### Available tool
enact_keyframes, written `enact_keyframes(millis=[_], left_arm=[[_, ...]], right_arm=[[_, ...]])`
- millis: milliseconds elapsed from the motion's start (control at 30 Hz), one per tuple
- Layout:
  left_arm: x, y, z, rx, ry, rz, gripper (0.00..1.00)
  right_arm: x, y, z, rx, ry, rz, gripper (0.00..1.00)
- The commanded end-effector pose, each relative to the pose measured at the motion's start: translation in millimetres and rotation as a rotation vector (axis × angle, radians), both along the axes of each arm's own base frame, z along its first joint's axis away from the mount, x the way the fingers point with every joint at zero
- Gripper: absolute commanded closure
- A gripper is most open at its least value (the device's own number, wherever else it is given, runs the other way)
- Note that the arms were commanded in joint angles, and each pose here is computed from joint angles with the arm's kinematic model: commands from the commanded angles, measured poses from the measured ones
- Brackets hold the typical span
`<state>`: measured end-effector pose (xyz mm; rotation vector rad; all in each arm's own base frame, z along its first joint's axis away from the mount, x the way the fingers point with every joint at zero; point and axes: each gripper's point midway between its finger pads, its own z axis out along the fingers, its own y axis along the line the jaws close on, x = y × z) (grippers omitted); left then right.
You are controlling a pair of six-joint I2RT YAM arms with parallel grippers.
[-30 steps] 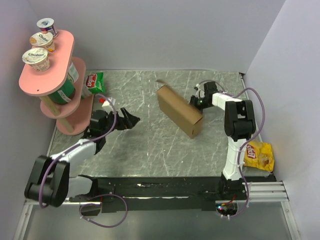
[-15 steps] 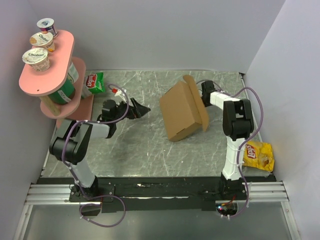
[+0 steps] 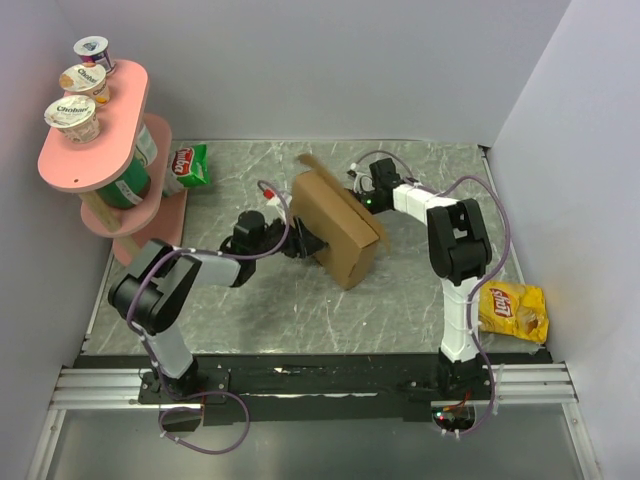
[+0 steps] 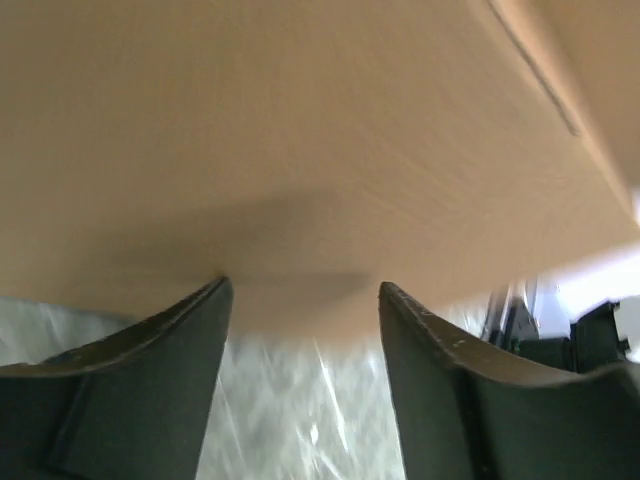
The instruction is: Fold the paper box
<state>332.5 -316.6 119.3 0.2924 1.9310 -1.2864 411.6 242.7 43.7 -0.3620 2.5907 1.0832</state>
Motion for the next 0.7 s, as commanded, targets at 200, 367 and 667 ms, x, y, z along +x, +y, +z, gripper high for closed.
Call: enact_keyframes(millis=[200,367,667], left_arm=[[-76.6,-9.3,3.4,-0.038,0.032,-0.061,0.33],[-74.6,-9.6,9.9,-0.029,0.009,-0.021,0.3],[-71.8,27.2,35.9,0.088,-0.101,0.113,0.01]], right_arm=[[1.3,53.0,67.1,0.058,-0.172,0.108,0.36],[7.8,39.9,64.6,0.017,-0.174,0.043,0.3],[29.4,-29.1,152.0,0.047,-0.36,-0.154,0.15]])
